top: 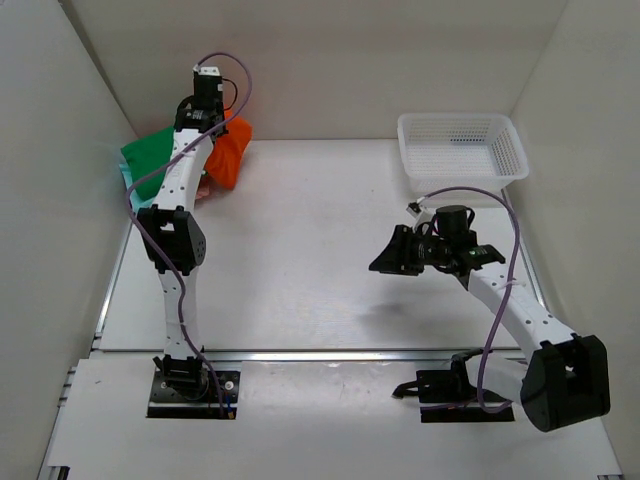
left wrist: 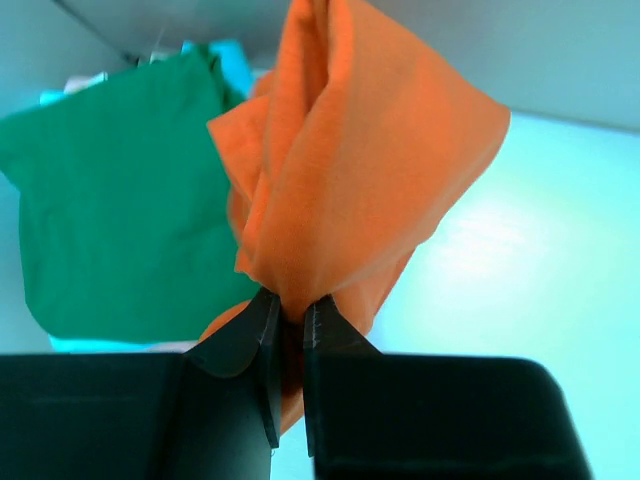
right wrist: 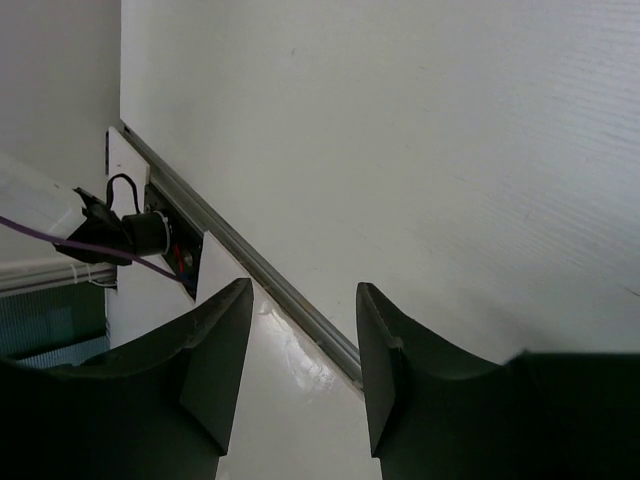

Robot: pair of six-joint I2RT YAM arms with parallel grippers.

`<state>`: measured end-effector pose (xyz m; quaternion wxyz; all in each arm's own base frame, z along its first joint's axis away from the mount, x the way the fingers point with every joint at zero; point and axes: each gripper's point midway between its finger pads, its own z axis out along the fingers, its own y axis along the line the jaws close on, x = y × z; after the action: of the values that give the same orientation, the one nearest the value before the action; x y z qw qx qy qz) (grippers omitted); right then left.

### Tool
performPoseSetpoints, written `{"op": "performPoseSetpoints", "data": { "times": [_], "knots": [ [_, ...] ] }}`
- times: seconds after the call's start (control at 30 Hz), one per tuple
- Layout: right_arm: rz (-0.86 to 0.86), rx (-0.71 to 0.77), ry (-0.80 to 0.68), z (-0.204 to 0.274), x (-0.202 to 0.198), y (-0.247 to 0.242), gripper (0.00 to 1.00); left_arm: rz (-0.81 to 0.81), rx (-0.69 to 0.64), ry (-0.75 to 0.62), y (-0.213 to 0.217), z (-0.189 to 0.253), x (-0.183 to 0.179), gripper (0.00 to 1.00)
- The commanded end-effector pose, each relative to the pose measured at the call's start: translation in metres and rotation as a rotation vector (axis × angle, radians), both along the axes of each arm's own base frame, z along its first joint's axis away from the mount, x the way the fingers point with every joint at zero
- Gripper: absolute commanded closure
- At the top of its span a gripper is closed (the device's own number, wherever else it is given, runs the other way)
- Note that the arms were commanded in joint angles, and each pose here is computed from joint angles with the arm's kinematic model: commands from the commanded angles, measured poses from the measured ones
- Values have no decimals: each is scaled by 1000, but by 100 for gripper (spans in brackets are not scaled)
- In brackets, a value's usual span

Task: Fold and stack the t-shirts
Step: Put the neatly folded tshirt into the corner of the board with the left arm

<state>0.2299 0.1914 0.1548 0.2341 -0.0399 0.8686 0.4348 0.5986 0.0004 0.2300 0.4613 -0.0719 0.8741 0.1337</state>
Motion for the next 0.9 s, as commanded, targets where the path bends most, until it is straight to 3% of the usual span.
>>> {"op": "performPoseSetpoints", "data": {
  "times": [0.0,0.3,0.5,0.87],
  "knots": [
    [23,6,-61,22,12,6,57,-22,-35,-207,-3,88,0,100],
    [38,-14,-30,20,25,15,58,42,-69,-264,49,107,-4,100],
    [66,-17,-25,21,36,26,58,180,-54,-232,126,80,-6,100],
    [79,-40,16,17,47,34,58,326,-94,-201,189,23,-6,100]
  ]
}}
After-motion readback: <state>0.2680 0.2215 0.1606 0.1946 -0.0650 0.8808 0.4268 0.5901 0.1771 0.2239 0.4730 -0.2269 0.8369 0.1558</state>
